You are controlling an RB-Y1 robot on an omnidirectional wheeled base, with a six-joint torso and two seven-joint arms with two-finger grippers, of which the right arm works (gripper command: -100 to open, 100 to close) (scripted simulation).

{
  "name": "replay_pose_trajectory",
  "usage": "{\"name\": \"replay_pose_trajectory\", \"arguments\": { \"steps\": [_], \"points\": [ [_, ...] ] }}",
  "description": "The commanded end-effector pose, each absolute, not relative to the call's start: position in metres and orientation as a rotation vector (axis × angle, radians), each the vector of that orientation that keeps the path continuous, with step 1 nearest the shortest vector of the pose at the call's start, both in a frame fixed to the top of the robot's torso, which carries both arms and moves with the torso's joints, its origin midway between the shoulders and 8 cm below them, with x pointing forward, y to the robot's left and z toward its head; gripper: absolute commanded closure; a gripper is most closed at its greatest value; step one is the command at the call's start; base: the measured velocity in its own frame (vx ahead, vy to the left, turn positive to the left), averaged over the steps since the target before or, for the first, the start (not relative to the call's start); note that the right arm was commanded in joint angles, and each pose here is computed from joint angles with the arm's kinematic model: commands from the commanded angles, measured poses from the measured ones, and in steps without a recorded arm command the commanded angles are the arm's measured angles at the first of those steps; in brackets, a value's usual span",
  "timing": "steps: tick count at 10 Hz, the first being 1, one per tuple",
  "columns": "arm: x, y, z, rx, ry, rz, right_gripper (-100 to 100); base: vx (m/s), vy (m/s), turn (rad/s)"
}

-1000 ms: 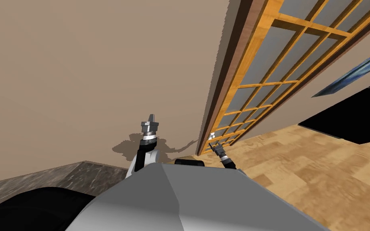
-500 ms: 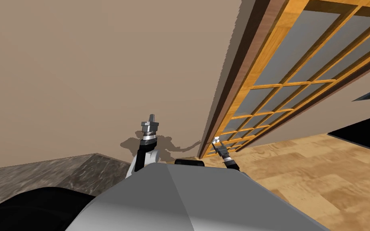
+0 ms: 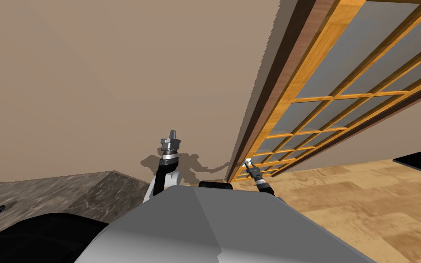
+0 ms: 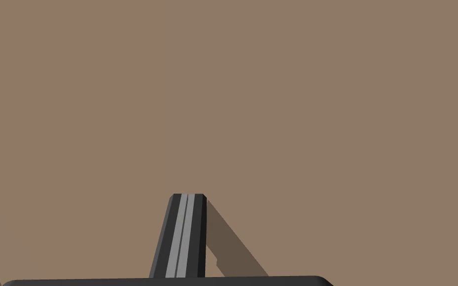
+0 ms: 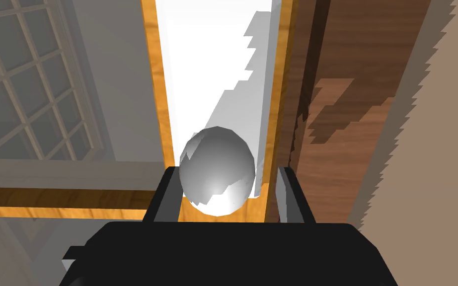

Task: Pull the door open

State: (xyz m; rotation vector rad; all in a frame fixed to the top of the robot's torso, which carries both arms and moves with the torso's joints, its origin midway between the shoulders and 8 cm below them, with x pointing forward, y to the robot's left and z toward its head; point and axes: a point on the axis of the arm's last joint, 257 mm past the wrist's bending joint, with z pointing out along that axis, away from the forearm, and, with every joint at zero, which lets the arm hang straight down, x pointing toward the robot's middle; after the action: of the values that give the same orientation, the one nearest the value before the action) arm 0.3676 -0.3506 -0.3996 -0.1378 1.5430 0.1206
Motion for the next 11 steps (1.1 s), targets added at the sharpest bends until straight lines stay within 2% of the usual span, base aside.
{"name": "replay_pose_trajectory", "arguments": {
  "steps": [1, 5, 11],
  "points": [
    [0.3677, -0.3505, -0.3997, -0.138, 1.543, 0.121, 100, -0.001, -0.014, 0.003],
    [0.3677, -0.3505, -0.3997, -0.138, 1.543, 0.121, 100, 0.0, 0.0, 0.0],
    [0.3718, -0.3594, -0.3968, -0.003, 1.545, 0.205, 100, -0.054, -0.02, 0.084]
  ]
}}
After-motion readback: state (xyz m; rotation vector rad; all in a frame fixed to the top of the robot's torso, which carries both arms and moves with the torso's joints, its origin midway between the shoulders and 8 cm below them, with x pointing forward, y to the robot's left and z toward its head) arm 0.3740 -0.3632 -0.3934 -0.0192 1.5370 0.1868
